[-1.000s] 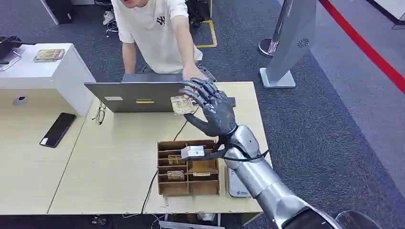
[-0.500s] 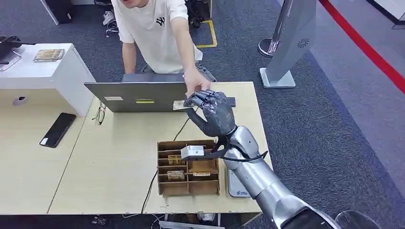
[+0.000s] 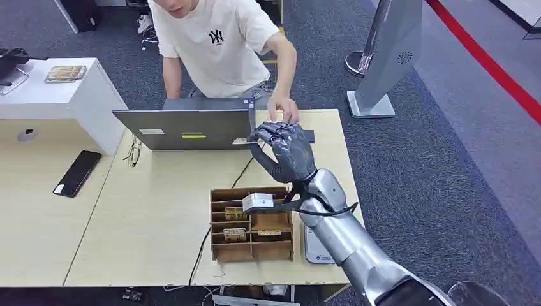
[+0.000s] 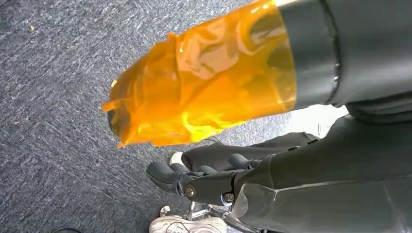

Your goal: Pass the card to the sensor for recognition and then transmit it.

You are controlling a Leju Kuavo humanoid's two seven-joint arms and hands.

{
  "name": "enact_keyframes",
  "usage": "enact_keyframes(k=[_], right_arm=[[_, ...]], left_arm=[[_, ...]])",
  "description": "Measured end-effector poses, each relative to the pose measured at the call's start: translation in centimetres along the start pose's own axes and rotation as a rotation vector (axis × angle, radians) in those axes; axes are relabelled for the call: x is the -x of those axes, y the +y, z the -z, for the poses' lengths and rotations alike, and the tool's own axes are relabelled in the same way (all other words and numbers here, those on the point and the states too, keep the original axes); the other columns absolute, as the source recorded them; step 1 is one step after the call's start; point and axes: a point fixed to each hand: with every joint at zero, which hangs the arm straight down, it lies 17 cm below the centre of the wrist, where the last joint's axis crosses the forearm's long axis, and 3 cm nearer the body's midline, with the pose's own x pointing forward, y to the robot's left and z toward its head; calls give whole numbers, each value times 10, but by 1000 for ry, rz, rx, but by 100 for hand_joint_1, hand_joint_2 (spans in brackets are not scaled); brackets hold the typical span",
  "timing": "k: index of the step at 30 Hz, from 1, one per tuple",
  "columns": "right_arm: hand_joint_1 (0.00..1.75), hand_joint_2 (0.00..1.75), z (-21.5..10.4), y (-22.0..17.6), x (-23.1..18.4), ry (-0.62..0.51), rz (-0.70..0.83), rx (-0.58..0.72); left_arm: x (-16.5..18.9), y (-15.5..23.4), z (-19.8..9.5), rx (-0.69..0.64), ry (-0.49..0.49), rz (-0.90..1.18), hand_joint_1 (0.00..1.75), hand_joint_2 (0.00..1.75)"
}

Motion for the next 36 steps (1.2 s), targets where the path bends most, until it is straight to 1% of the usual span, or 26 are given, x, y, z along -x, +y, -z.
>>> enact_keyframes(k=[2, 4, 5, 6, 7, 9, 11, 12, 16, 17, 21, 24, 27, 32, 36], right_arm=[[168, 175, 0, -1, 3, 16, 13, 9], [173, 175, -1, -3, 7, 39, 31, 22], [169, 175, -2, -5, 10, 54, 42, 31], [171, 175, -2, -6, 13, 70, 53, 40], [168, 175, -3, -8, 16, 86, 64, 50], [171, 175, -4, -11, 22, 115, 80, 68], [171, 175, -6, -17, 33, 165, 100, 94], [175, 175, -6, -18, 36, 178, 104, 102], [173, 175, -14, -31, 58, 264, 136, 155], [175, 175, -16, -35, 65, 284, 141, 168], [175, 175, -24, -46, 82, 333, 137, 194], [173, 175, -34, -53, 100, 400, 154, 214], [175, 175, -43, -54, 114, 451, 184, 206], [175, 175, -57, -42, 128, 518, 300, 132], [175, 175, -69, -32, 131, 543, 370, 66]], left_arm=[[0, 0, 0, 0, 0, 0, 0, 0], [0, 0, 0, 1, 0, -1, 0, 0], [0, -1, 0, 2, 1, -3, 0, 0], [0, -1, 0, 2, 2, -5, 0, 0], [0, -1, 0, 4, 2, -7, 0, 0], [-1, -3, -1, 6, 2, -10, 0, 0], [-1, -3, -1, 7, 2, -14, 0, 0], [-1, -4, -1, 8, 3, -17, 0, 0], [-1, -7, -2, 13, 7, -30, 0, 0], [-1, -7, -2, 15, 8, -35, 0, 0], [0, -11, -3, 22, 12, -49, 0, 0], [0, -13, -4, 25, 12, -62, 0, 0], [1, -16, -4, 29, 13, -73, 0, 0], [3, -16, -4, 29, 18, -98, 0, 0], [3, -17, -4, 31, 20, -112, 0, 0]])
